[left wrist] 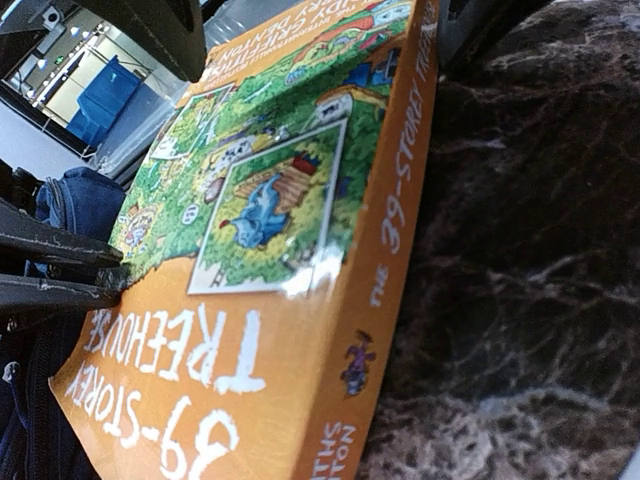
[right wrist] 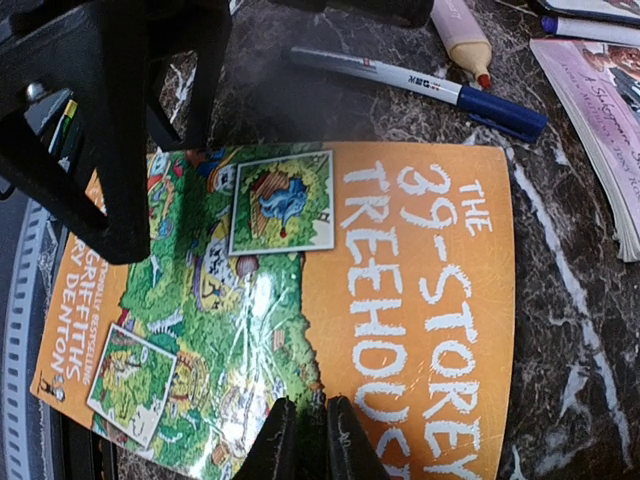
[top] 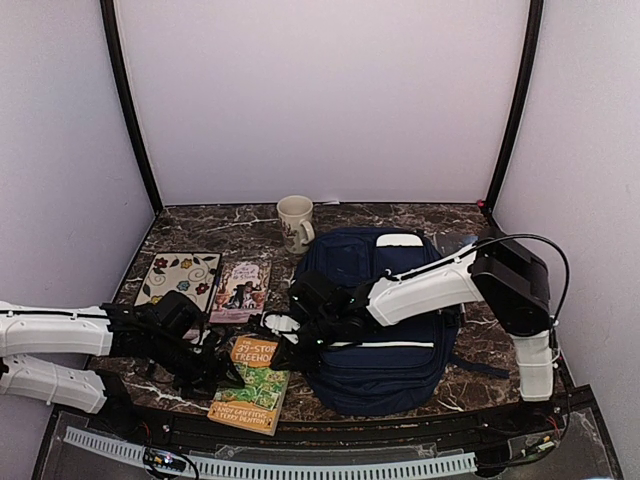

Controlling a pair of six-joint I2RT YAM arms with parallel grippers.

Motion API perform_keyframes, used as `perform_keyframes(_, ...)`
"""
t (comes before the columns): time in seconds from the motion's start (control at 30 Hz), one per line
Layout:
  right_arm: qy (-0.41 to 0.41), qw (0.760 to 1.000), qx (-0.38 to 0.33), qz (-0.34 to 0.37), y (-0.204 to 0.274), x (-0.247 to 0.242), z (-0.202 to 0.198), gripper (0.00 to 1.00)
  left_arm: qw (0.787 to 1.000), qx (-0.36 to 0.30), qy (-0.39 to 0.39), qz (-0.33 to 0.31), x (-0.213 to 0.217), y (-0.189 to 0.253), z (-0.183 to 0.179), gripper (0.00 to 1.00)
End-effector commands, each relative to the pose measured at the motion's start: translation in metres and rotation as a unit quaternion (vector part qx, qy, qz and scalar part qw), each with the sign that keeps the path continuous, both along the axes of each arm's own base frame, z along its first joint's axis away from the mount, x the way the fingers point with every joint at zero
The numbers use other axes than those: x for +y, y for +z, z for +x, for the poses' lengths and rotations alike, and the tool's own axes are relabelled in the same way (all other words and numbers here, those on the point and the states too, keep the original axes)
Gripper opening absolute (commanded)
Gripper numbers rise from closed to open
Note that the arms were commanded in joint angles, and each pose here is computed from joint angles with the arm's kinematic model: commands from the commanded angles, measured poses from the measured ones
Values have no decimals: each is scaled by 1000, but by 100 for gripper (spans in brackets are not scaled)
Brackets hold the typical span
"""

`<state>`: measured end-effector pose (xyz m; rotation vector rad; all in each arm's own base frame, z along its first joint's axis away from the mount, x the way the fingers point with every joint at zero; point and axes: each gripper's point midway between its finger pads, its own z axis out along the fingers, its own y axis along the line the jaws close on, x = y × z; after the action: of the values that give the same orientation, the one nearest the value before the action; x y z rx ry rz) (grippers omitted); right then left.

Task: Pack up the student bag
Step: Adjust the book at the center of the board.

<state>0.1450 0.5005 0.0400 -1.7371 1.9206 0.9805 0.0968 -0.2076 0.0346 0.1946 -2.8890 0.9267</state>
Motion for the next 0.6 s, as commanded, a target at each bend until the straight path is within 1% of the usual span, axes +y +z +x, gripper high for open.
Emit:
perform_keyframes(0.0, 3, 992, 44, -115, -68, -35, -18, 13, 999, 10, 8, -38, -12, 3, 0, 81)
perform_keyframes(0.17, 6, 990, 52, -130, -77, -35, -19, 11, 996, -25, 49, -73, -23, 26, 21, 77)
perform_keyframes(0.23, 7, 990, 54, -131, -77, -34, -19, 11, 991, -39, 74, -107, -30, 37, 30, 76)
perform_keyframes(0.3, 7, 990, 54, -132, -78, -34, -20, 11, 986, -48, 88, -135, -33, 41, 33, 73)
perform_keyframes(0.37, 7, 990, 55, -133, -78, -34, -19, 11, 983, -55, 93, -148, -34, 43, 35, 69)
perform_keyframes(0.43, 8, 990, 55, -133, -78, -34, -20, 11, 985, -55, 90, -138, -31, 41, 33, 66)
perform_keyframes(0.5, 8, 989, 56, -135, -79, -34, -19, 11, 988, -45, 87, -122, -27, 35, 30, 65)
perform_keyframes(0.57, 8, 989, 58, -137, -80, -33, -20, 11, 992, -26, 86, -86, -18, 20, 22, 67)
